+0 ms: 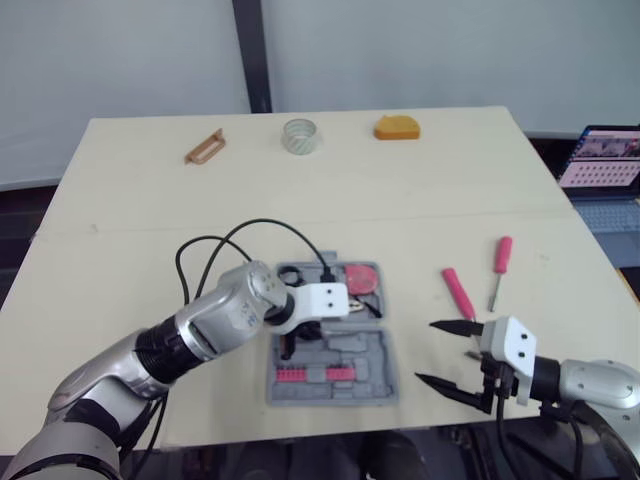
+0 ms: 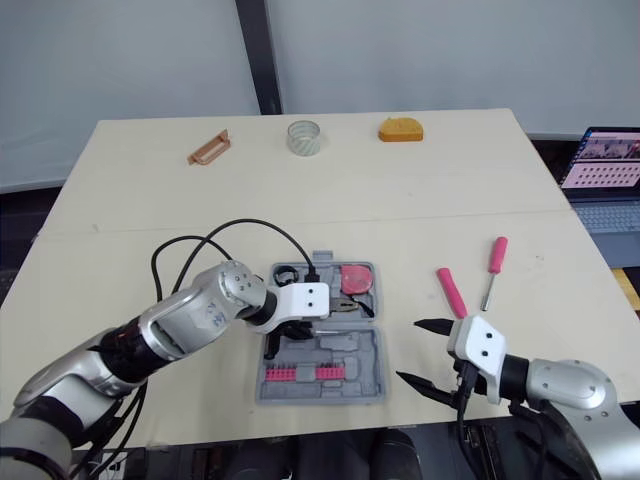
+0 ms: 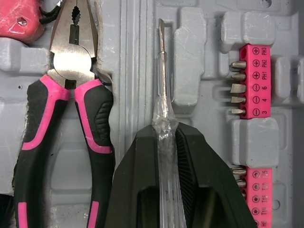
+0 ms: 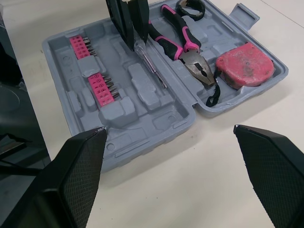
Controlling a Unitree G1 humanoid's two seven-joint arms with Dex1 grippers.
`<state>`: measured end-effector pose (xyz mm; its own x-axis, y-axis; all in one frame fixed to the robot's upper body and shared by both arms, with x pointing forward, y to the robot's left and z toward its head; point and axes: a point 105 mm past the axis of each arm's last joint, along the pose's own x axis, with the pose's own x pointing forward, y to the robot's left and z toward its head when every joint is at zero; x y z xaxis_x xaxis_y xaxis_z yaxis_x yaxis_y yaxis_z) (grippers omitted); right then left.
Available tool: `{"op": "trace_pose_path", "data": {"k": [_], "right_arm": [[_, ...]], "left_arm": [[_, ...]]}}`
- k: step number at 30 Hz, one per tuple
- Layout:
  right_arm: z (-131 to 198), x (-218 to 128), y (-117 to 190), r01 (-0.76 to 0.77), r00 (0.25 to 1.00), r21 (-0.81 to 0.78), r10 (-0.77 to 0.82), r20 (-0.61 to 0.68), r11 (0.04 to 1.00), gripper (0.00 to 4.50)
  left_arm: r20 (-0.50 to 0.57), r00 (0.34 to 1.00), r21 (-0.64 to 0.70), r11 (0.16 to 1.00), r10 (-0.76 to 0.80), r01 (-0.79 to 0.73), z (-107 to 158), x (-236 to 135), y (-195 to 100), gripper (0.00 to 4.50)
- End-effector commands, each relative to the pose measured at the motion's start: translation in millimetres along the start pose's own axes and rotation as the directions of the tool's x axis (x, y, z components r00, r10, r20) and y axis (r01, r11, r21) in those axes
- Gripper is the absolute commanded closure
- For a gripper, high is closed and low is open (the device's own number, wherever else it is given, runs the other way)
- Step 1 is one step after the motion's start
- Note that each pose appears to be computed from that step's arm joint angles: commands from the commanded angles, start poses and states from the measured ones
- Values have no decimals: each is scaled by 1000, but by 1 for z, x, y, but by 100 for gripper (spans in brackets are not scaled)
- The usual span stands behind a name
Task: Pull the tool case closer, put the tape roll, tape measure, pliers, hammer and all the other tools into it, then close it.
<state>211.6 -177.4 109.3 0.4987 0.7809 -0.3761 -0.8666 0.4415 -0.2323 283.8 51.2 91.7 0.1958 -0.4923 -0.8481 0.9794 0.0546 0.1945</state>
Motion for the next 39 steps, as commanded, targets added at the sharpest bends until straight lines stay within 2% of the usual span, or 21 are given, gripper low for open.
{"op": "trace_pose_path", "data": {"k": [1,8,13,16,23,24,25,27,29,31,35,39], "right_arm": [[11,-3,-4,31,999,-39,-29,30,999,0],[10,-3,-4,34,999,-36,-33,31,999,0],[9,-2,-3,35,999,-33,-34,32,999,0],[8,-2,-3,34,999,-31,-33,33,999,0],[7,-2,-2,29,999,-28,-28,39,999,0],[7,-1,-2,29,999,-28,-28,40,999,0],[7,-1,-2,29,999,-28,-28,42,999,0],[7,0,-3,29,999,-28,-27,44,999,0],[8,1,-3,29,998,-30,-28,47,999,0],[8,2,-3,31,998,-31,-29,50,999,0],[9,1,-3,34,998,-31,-32,52,999,0],[10,1,-2,34,998,-29,-32,58,999,0]], "left_arm": [[11,1000,32,999,19,-20,7,-4,2,448],[9,1000,30,1000,-3,2,7,-2,-1,448],[14,1000,17,1000,-6,6,8,-3,-1,195],[28,1000,-15,1000,12,-11,8,-8,2,64],[101,994,-146,989,34,-19,8,-23,3,64],[112,993,-163,986,45,-26,6,-25,4,114],[126,990,-184,982,58,-34,4,-28,5,143],[151,985,-203,978,78,-47,2,-32,6,249],[229,968,-199,978,101,-55,2,-38,8,354],[261,958,-200,977,121,-69,-2,-43,11,443],[364,909,-158,975,203,-154,-15,-47,25,443],[441,873,-118,978,208,-174,-25,-42,24,443]]}}
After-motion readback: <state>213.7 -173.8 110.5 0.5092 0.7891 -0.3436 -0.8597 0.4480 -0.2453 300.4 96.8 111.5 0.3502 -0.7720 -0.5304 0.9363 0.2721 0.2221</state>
